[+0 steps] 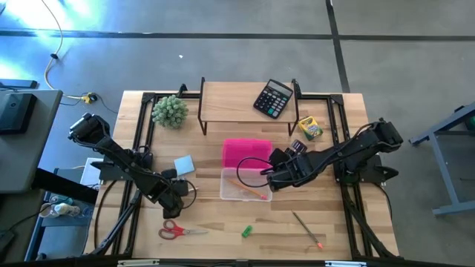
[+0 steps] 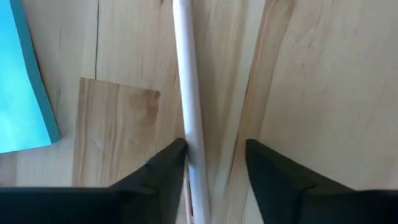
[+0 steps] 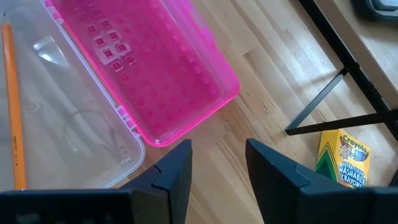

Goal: Pack school essentials
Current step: Put the white pen into the transparent bin

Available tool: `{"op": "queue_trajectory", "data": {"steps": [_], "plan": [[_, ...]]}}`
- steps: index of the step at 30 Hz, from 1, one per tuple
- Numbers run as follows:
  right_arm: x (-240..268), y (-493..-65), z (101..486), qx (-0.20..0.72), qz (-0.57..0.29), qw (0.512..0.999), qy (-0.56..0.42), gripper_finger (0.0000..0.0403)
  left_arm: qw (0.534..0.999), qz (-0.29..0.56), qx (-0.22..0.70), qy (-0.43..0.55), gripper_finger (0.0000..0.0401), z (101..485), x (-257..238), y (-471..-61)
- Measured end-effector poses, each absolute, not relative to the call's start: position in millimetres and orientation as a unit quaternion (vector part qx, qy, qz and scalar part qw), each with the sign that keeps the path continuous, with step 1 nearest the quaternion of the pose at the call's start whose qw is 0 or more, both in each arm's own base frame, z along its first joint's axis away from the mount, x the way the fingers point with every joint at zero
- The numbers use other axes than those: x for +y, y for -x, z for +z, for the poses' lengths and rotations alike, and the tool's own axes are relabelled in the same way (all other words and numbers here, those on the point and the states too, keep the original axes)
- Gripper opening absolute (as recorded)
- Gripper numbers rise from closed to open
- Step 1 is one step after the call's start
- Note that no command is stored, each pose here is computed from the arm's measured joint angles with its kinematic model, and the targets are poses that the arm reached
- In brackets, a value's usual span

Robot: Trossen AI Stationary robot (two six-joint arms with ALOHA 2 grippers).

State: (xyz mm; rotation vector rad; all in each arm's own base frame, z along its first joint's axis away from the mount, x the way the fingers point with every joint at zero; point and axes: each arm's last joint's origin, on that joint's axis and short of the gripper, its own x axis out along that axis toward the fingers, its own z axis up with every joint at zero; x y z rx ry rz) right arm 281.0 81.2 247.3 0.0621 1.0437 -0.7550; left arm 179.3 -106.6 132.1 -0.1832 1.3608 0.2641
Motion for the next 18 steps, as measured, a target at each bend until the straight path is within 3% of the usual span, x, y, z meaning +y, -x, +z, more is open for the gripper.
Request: {"op": "queue_trajectory", "data": {"steps": [11, 18], "plan": [[81.2, -281.0, 247.3, 0.487, -0.352, 0.799, -0.029, 0.0142, 0.766, 0.118, 0.626, 0.088, 0.0030, 132.0, -107.0, -179.8], [80.7, -281.1, 247.2, 0.490, -0.349, 0.798, -0.028, 0.0142, 0.767, 0.115, 0.626, 0.085, 0.0009, 132.3, -107.1, -179.8]]}}
